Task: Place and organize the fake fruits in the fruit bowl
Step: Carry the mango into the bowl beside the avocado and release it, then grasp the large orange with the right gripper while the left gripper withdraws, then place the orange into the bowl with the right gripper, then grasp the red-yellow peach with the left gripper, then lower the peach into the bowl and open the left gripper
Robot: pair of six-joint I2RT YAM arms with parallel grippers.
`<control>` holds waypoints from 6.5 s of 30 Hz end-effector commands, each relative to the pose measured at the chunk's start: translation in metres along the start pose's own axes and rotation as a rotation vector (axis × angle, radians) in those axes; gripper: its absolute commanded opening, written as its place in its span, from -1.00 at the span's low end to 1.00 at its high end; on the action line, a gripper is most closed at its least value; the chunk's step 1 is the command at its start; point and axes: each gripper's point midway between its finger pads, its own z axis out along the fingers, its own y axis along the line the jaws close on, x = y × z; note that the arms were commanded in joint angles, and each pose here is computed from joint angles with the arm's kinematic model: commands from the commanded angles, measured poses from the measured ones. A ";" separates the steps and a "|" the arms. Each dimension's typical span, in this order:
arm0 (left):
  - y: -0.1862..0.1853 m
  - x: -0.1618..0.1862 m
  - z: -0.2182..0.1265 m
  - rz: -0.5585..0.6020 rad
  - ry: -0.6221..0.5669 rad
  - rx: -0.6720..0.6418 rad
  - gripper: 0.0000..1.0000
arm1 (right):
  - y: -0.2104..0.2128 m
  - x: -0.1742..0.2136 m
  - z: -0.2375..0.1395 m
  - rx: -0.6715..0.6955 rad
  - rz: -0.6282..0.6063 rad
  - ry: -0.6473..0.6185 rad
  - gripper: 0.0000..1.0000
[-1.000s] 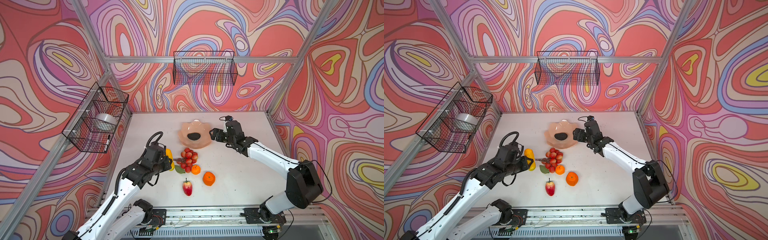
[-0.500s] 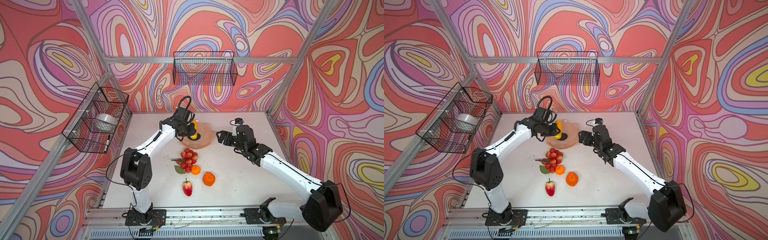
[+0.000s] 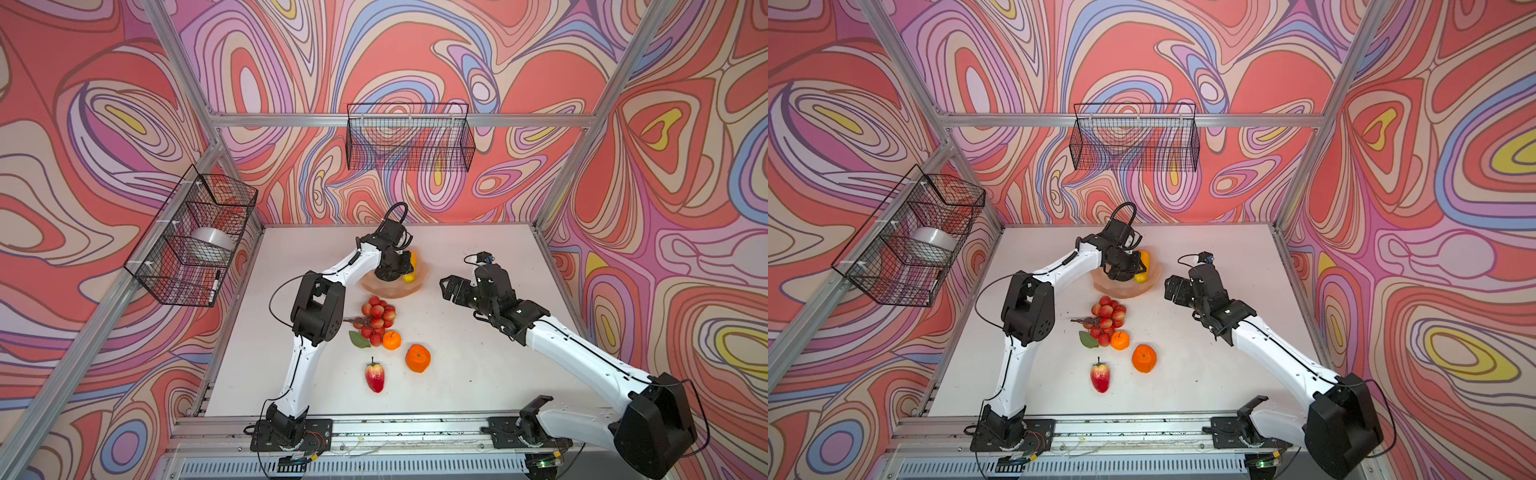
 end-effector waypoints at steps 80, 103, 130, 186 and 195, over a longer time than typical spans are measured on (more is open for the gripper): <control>0.130 0.195 -0.286 -0.261 -0.606 -0.216 0.96 | 0.129 0.019 0.026 0.041 -0.389 0.120 -0.12; 0.110 0.271 -0.218 -0.338 -0.229 -0.034 0.77 | 0.139 0.055 0.181 0.012 -0.497 0.299 0.38; 0.051 0.325 -0.125 -0.036 0.092 -0.088 0.84 | 0.109 -0.017 0.042 -0.110 -0.272 -0.016 0.87; 0.080 0.021 -0.089 -0.061 -0.115 -0.209 -0.53 | 0.051 0.029 0.025 -0.031 -0.161 0.053 0.84; 0.084 0.029 -0.072 -0.108 -0.065 -0.204 0.00 | 0.047 0.051 0.037 -0.036 -0.157 0.139 0.83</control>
